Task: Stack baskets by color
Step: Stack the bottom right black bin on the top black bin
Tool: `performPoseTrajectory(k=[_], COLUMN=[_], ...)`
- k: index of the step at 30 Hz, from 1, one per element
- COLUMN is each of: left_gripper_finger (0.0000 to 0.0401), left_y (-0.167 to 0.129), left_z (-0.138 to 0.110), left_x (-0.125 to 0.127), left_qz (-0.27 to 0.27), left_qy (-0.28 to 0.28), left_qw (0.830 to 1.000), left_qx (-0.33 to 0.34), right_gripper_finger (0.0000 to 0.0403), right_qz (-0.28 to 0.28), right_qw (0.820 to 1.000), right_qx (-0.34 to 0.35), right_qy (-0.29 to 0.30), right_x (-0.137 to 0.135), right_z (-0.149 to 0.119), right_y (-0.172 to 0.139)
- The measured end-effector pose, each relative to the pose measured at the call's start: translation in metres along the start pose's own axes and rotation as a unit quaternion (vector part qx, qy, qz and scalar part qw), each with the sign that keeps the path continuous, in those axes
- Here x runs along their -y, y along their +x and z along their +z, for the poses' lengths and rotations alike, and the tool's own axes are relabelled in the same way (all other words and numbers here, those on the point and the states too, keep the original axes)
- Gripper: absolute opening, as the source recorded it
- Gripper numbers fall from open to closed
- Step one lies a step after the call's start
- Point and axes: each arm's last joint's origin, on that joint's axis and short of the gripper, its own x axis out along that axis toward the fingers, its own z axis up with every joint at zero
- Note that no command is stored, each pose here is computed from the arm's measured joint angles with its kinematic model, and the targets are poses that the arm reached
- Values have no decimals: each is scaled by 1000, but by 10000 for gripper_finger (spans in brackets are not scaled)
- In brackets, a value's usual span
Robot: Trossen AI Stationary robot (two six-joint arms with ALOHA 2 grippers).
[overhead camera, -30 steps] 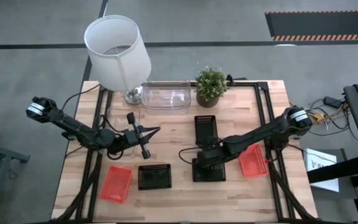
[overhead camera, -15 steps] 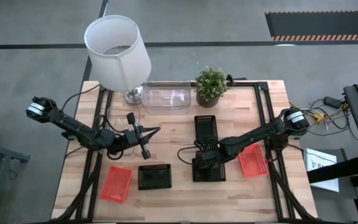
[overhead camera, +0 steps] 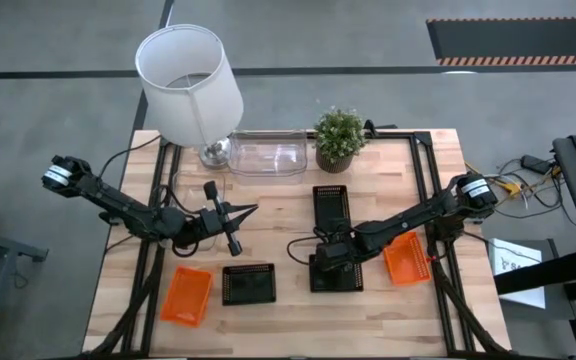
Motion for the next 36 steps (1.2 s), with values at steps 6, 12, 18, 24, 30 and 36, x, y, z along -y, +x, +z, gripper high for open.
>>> performPoseTrajectory(k=[6,12,18,24,30,36], left_gripper_finger=[0,0,0,0,0,0], left_y=[0,0,0,-1,-1,-2], left_z=[0,0,1,9,10,10], left_x=[0,0,0,-5,-6,-7], left_qz=[0,0,2,20,25,27], left_qy=[0,-1,8,42,95,141], left_qw=[1000,1000,1000,998,995,989], left_qx=[0,0,3,33,32,30], right_gripper_finger=[90,21,14,13,13,13], right_qz=[1,1,6,17,34,48], right_qw=[1000,1000,1000,997,983,944], right_qx=[3,7,5,21,79,102], right_qy=[1,-2,21,76,163,310], right_x=[0,0,4,12,17,33], right_z=[0,1,2,13,27,29], right_y=[1,1,0,-20,-55,-81])
